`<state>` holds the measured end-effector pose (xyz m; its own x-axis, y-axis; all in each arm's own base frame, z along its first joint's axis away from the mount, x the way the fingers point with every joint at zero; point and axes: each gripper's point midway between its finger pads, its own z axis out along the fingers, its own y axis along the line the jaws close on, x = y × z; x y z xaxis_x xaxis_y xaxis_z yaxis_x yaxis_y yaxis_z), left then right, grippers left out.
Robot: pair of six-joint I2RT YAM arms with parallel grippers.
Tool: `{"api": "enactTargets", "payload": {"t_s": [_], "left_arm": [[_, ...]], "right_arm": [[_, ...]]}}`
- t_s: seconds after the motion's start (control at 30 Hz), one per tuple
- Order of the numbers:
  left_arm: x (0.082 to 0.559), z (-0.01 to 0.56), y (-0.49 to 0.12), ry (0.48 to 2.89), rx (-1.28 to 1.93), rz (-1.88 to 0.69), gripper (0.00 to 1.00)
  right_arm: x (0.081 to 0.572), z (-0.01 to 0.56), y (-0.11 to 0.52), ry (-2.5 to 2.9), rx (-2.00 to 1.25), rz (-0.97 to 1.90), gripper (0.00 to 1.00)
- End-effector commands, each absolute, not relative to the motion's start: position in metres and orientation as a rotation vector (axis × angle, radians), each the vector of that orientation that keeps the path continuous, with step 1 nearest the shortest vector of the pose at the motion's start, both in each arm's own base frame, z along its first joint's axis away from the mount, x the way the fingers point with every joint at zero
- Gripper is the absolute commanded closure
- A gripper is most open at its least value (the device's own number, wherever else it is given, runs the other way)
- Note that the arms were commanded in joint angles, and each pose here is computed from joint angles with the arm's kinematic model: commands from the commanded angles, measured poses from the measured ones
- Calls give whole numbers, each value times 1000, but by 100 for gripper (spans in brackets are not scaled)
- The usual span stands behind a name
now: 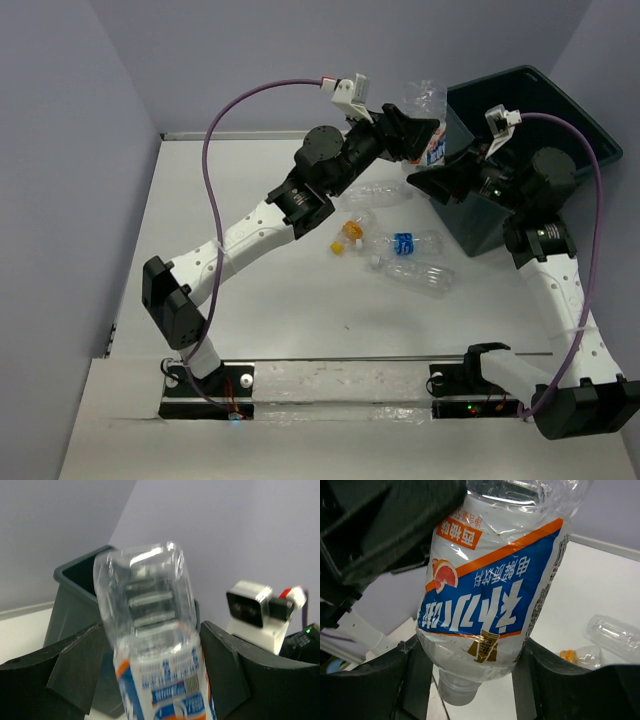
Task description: Put the plastic bottles in the bin
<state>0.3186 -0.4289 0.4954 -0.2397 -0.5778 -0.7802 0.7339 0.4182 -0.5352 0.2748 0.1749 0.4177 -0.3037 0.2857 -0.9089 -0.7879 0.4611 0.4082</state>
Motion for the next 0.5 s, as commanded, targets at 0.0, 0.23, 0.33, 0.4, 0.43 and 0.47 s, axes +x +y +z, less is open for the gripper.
{"api": "enactTargets", "payload": {"t_s": [0.0, 0.23, 0.33, 0.4, 0.43, 0.47], "left_arm": [[301, 508, -417, 1300, 178, -1217, 8], [306, 513, -372, 1309, 141, -1062, 1], [307, 513, -359, 1323, 135, -1005, 1], [312, 510, -347, 1341, 119, -957, 1], [313, 510, -341, 1346, 104, -936, 1], [315, 511, -325, 1350, 60, -888, 1]], "right_arm": [[297, 455, 159, 1438, -305, 1043, 60], [312, 470, 153, 1404, -225, 1021, 75], [316, 482, 148, 1377, -198, 992, 78], [318, 487, 143, 1365, -183, 959, 78], [319, 490, 141, 1366, -173, 938, 78], [324, 502, 131, 1338, -148, 862, 78]]}}
